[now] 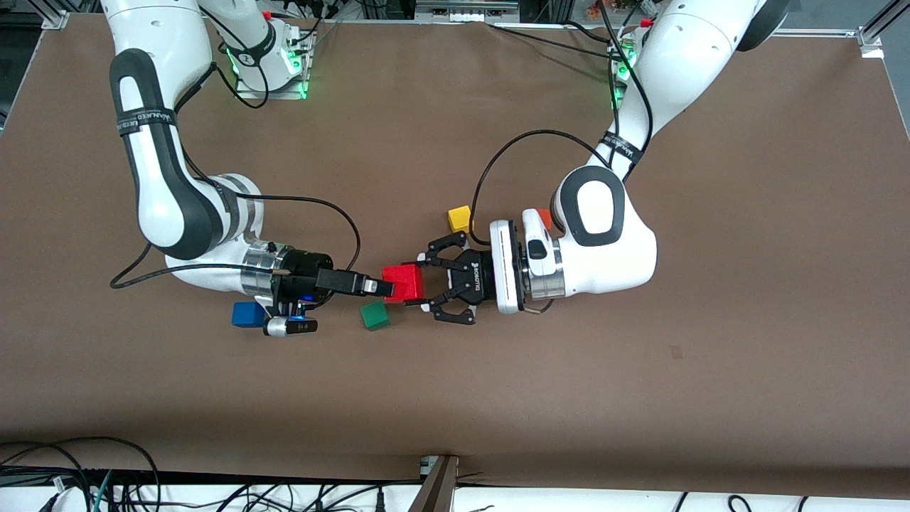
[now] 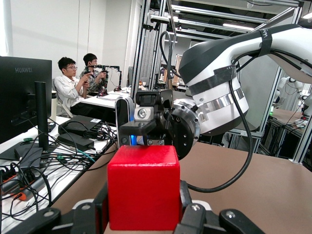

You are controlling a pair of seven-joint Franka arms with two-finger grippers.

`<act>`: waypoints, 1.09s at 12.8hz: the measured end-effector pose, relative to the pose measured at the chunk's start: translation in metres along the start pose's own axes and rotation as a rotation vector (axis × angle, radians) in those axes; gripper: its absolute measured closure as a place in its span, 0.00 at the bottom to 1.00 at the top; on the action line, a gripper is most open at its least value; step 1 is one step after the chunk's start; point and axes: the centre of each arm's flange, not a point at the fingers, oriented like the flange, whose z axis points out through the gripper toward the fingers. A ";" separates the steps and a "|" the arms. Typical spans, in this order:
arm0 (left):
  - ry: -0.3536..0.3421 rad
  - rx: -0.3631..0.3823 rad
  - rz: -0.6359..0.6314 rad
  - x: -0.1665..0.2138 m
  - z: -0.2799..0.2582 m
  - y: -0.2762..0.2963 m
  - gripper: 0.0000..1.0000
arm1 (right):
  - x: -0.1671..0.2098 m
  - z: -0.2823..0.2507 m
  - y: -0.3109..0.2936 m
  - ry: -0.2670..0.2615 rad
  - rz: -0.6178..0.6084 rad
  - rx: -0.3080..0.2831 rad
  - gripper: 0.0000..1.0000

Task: Pass red block to right arm, stack on blue
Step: 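Close the right gripper on the red cube held by the left gripper, then open the left gripper and pull back while the right gripper takes the cube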

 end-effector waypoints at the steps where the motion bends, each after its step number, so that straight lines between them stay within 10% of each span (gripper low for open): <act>1: 0.000 0.000 0.000 0.000 0.000 0.000 0.44 | 0.001 -0.001 0.000 0.002 -0.001 0.000 0.17; 9: 0.007 0.002 -0.007 0.001 0.000 0.000 0.44 | 0.002 -0.003 -0.001 0.005 -0.005 0.001 0.44; 14: 0.009 0.002 -0.009 0.001 0.000 0.000 0.44 | 0.002 -0.003 -0.001 0.005 -0.004 0.001 0.44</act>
